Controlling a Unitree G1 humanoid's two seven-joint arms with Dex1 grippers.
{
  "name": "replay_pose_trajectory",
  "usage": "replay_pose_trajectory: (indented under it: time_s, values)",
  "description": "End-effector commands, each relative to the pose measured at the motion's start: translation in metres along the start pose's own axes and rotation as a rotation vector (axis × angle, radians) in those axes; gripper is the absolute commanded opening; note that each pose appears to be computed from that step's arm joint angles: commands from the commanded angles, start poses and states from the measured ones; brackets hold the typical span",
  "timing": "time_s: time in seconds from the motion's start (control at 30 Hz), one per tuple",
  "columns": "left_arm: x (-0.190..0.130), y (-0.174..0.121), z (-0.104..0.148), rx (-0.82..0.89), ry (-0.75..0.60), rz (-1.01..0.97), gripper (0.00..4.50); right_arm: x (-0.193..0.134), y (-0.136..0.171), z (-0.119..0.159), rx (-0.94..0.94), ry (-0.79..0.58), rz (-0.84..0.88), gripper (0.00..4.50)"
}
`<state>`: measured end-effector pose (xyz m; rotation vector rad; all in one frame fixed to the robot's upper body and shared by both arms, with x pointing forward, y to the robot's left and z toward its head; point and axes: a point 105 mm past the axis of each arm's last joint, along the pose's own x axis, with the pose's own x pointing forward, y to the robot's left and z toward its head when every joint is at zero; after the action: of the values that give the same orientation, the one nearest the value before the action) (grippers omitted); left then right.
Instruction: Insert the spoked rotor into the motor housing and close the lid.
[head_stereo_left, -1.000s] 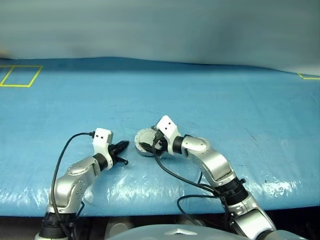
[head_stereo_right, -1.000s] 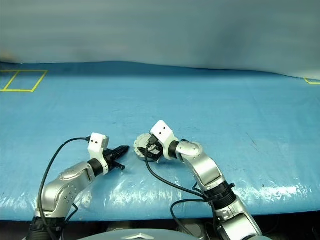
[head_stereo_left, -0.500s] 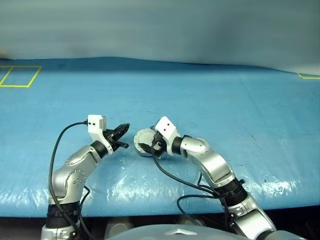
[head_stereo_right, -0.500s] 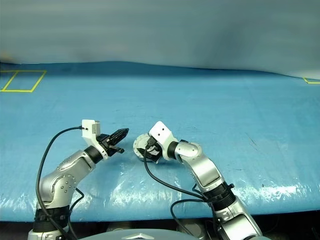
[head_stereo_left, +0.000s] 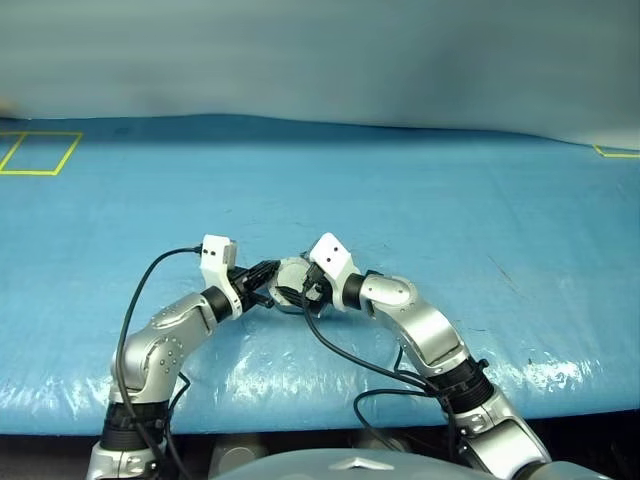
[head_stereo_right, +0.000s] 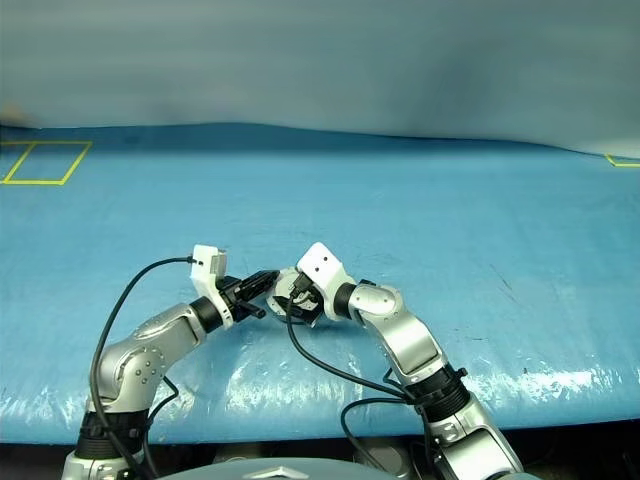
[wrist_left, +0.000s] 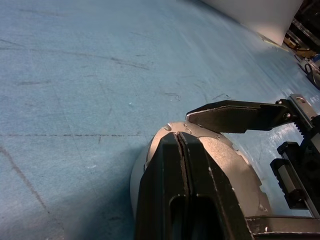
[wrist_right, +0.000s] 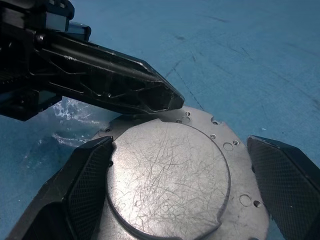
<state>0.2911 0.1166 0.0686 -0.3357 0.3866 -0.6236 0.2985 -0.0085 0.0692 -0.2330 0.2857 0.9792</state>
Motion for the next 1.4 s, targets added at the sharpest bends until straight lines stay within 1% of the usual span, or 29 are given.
replay_pose_trajectory:
  time_s: [0.03, 0.13, 0.33, 0.47, 0.57, 0.63, 0.77, 0.87, 0.9, 1.07, 1.27, 1.4]
  values:
    - [0.002, -0.002, -0.007, 0.033, 0.053, 0.000, 0.00, 0.001, -0.001, -0.025, 0.034, 0.094, -0.026, 4.46]
    - [0.001, -0.001, -0.012, 0.044, 0.080, 0.005, 0.00, 0.001, -0.001, -0.025, 0.036, 0.094, -0.027, 4.46]
    - [-0.001, -0.002, -0.013, 0.049, 0.084, -0.007, 0.00, -0.005, 0.003, -0.023, 0.043, 0.074, -0.024, 4.46]
    - [-0.003, -0.002, -0.010, 0.058, 0.071, -0.008, 0.00, -0.024, 0.007, -0.013, 0.075, 0.006, -0.017, 4.46]
    - [-0.005, -0.001, -0.008, 0.061, 0.061, -0.004, 0.00, -0.044, 0.005, -0.004, 0.107, -0.062, -0.041, 4.46]
    - [-0.005, 0.000, -0.007, 0.063, 0.057, -0.002, 0.00, -0.057, 0.005, -0.001, 0.124, -0.083, -0.045, 4.46]
    - [-0.005, -0.001, -0.004, 0.063, 0.044, -0.010, 0.00, -0.072, 0.004, 0.002, 0.298, -0.133, -0.070, 4.46]
    - [-0.004, -0.001, -0.003, 0.068, 0.044, -0.015, 0.00, -0.070, -0.009, -0.011, 0.507, -0.124, -0.181, 4.46]
    - [-0.004, -0.001, -0.003, 0.069, 0.044, -0.017, 0.00, -0.069, -0.009, -0.016, 0.566, -0.115, -0.195, 4.46]
    - [-0.002, -0.001, -0.004, 0.073, 0.049, -0.021, 0.00, -0.060, -0.003, -0.024, 0.806, -0.121, -0.177, 4.46]
    - [-0.002, -0.002, -0.005, 0.081, 0.050, -0.025, 0.00, -0.050, 0.009, -0.029, 0.991, -0.130, -0.102, 4.46]
    - [-0.003, -0.001, -0.005, 0.081, 0.046, -0.022, 0.00, -0.044, 0.018, -0.027, 1.121, -0.156, -0.024, 4.46]
